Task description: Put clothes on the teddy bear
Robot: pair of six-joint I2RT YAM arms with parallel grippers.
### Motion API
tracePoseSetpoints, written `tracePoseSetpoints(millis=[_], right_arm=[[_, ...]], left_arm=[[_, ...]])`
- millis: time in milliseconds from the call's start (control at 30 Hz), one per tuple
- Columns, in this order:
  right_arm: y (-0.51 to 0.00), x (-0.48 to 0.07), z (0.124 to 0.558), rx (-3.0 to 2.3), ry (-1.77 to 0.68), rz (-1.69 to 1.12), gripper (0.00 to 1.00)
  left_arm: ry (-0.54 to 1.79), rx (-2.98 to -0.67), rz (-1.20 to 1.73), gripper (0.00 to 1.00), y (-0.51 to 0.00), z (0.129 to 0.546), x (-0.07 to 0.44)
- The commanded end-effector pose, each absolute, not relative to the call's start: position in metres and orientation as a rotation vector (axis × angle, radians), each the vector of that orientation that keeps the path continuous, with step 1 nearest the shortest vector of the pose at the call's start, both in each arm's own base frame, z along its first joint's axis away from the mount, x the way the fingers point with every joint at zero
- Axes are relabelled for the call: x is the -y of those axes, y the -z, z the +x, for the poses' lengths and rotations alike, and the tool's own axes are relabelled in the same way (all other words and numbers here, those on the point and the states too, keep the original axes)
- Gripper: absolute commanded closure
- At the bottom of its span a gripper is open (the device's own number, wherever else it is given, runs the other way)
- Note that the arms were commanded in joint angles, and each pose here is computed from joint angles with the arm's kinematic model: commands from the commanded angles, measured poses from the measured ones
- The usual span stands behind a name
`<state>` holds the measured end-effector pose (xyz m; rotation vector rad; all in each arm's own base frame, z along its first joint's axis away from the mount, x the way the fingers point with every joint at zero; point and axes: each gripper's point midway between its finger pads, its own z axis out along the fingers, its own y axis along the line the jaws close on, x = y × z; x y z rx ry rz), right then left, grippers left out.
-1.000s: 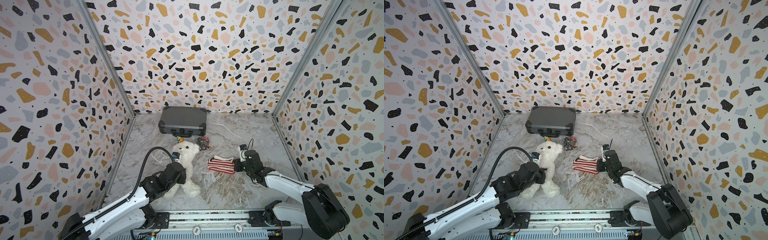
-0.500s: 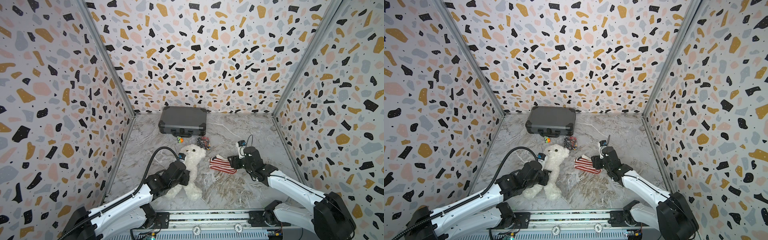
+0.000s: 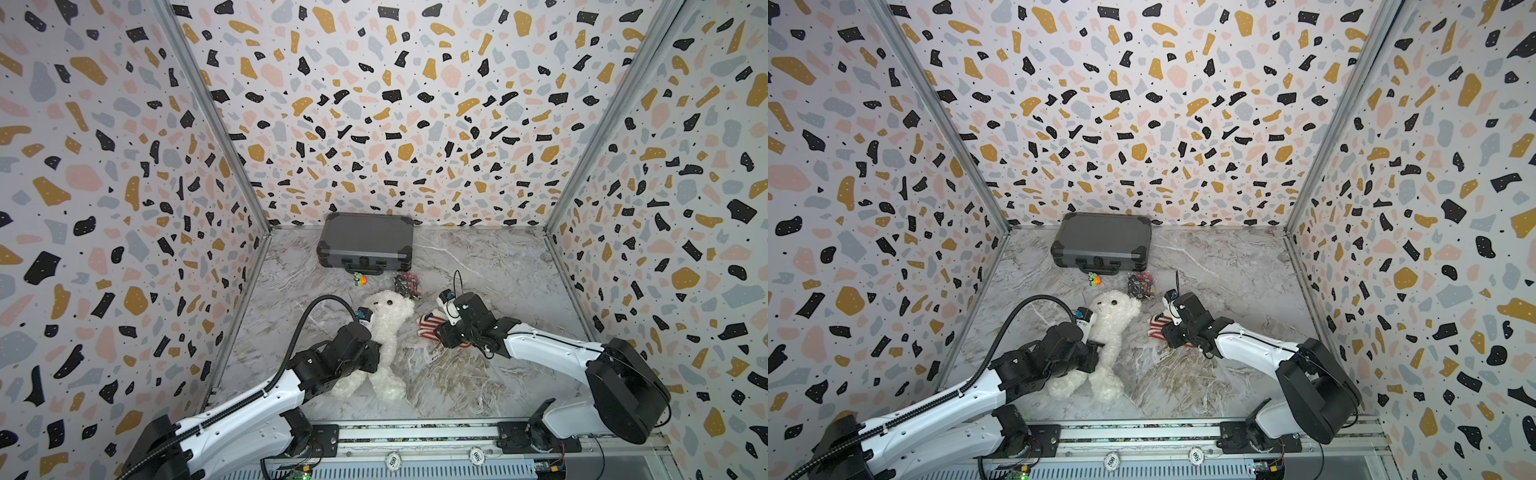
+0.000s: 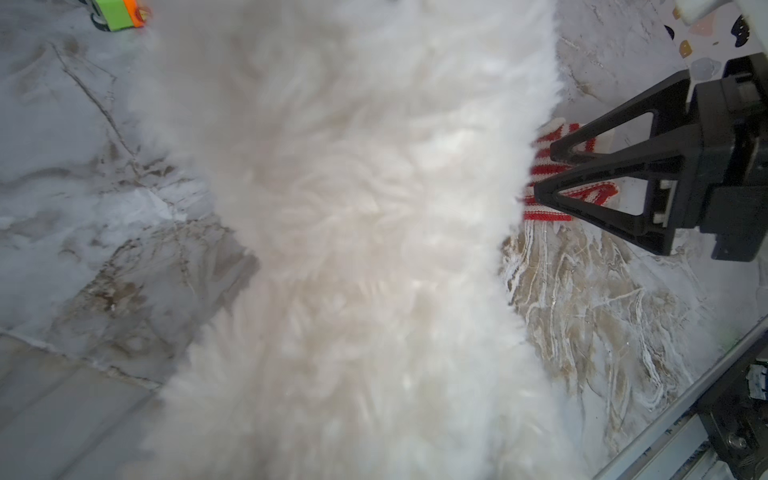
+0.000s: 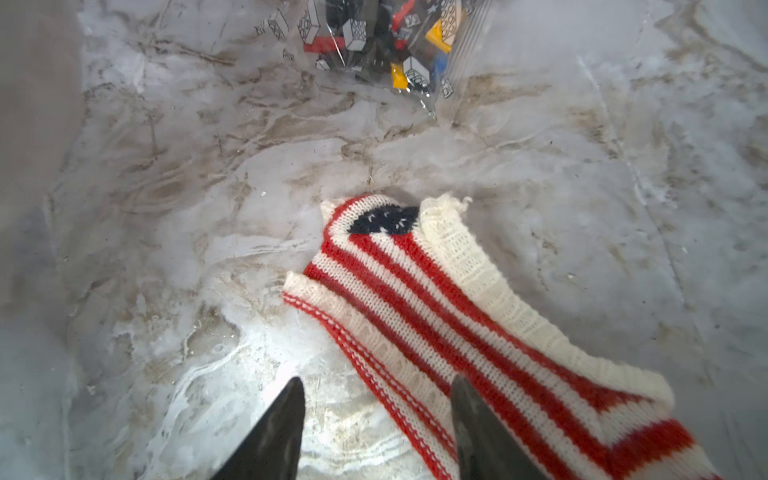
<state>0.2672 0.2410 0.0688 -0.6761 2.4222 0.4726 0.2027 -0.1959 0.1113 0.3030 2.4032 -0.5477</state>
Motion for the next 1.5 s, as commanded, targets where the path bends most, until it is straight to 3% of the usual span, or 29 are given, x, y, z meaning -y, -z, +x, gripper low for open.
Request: tracePoseSetpoints(millis=[0,233,867,1467], right_arm=[[-0.075,-0.244,0.27,-2.409,-0.449,-0.717,0.46],[-0.067,-0.247,0.276,-2.417,-0.397,-0.751,0.58],[-0.05,-0.253,0.282,-2.439,-0.355,-0.789,0.66],[-0.058,-0.261,0.288,-2.404,-0.362,-0.768,0.92]], left_arm=[[0.602,-2.351,0.288,0.73,-0.121,0.207,0.203],[0.592,-2.353,0.277,0.73,-0.119,0.207,0.201],[0.572,-2.358,0.26,0.73,-0.115,0.206,0.196],[0.555,-2.365,0.255,0.73,-0.113,0.206,0.194]])
